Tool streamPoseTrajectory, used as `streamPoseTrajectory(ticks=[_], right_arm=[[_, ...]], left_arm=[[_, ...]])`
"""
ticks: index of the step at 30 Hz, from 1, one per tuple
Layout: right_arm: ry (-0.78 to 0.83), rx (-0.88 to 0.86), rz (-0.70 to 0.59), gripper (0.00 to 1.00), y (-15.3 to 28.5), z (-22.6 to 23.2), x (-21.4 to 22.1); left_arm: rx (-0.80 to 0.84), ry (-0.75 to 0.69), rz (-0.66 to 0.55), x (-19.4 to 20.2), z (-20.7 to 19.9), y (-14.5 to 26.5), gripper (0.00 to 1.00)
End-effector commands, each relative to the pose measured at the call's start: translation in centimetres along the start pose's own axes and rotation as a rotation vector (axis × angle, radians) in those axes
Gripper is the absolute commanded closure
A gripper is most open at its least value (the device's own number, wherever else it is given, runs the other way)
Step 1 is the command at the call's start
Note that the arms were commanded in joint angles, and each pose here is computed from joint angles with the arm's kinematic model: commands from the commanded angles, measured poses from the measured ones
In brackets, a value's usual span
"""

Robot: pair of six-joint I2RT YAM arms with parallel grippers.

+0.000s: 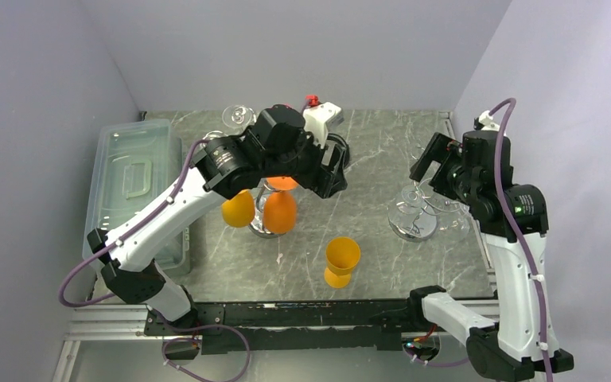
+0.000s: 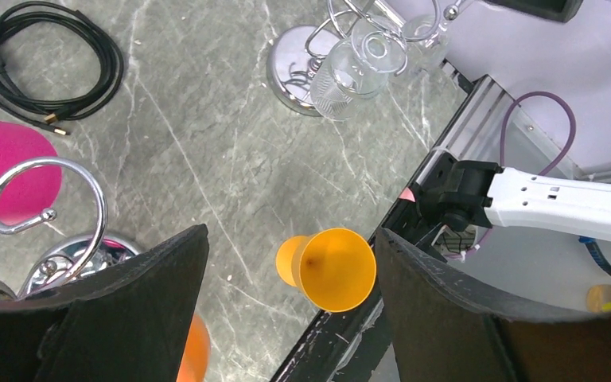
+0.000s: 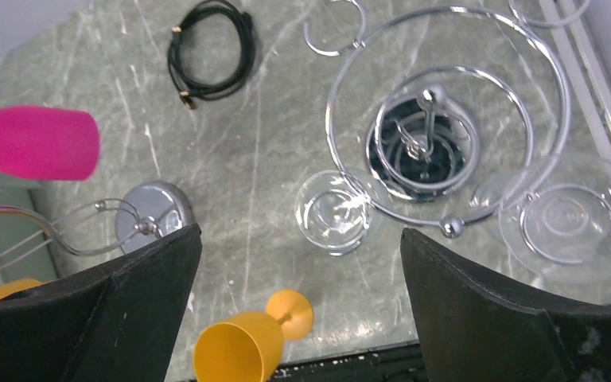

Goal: Take the wine glass off the wine glass rack
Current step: Pick up the wine glass from the wine rack.

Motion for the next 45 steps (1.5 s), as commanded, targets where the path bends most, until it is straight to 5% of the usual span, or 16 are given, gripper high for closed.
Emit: streamPoseTrajectory(ticks=[1, 20, 45], right_arm=[[0.013, 0.102, 0.072, 0.03, -0.6, -1.8, 2.1], [0.16, 0.265, 0.123, 0.06, -4.7, -0.7, 4.8], [0.179, 0.279, 0.144, 0.27, -7.2, -0.9, 6.4]], left_arm=[[0.071, -0.006, -0.063, -1.3, -0.3, 0.7, 0.18], [0.103, 0.001, -0.045, -0.8, -0.3, -0.2, 0.18], [0.113, 0.009, -0.018, -0.4, -0.4, -1.1, 0.18]])
Point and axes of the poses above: each gripper's point midway between its finger pads, its own y axis back along the fingers, its own z axis along the line the jaws close on, x = y × z, the point moved 5 cm from there along y, back along the fingers, and after that the axes turned 4 degrees about -y, right-handed, at the moved point
